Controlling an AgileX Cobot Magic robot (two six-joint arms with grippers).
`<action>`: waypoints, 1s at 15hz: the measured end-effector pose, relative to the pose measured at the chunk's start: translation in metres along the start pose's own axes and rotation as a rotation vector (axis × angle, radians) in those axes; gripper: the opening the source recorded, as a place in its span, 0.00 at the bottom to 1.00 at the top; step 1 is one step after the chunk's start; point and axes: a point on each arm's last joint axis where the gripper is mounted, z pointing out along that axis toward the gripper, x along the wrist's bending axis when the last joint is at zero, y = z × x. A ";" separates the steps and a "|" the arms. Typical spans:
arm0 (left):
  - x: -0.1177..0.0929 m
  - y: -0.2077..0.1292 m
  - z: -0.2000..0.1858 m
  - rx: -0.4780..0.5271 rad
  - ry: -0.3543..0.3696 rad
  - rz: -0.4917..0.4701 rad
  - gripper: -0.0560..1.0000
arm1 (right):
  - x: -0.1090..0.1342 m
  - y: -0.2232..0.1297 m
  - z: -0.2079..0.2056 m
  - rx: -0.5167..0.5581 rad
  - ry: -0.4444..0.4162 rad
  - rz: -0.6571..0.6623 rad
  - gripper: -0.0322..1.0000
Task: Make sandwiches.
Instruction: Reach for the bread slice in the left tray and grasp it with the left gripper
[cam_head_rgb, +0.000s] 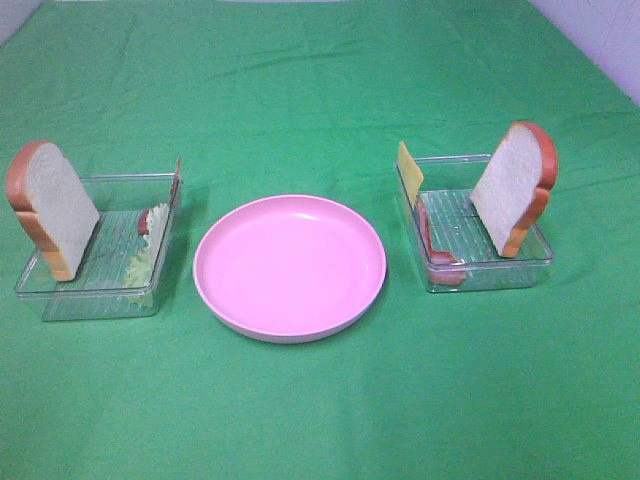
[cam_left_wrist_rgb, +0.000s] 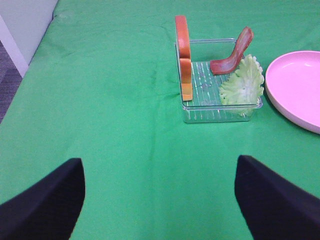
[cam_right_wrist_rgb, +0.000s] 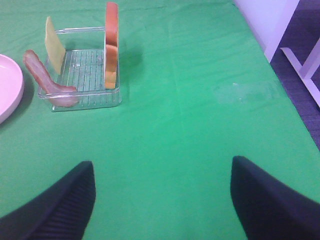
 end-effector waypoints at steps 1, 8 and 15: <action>0.000 0.000 0.000 0.000 0.000 0.000 0.79 | 0.000 0.000 0.000 0.000 0.000 0.000 0.72; 0.000 0.000 0.000 0.000 0.000 0.000 0.79 | 0.000 0.000 0.000 0.000 0.000 0.000 0.72; 0.000 0.000 0.000 0.000 0.000 0.000 0.79 | 0.000 0.000 0.000 0.000 0.000 0.000 0.72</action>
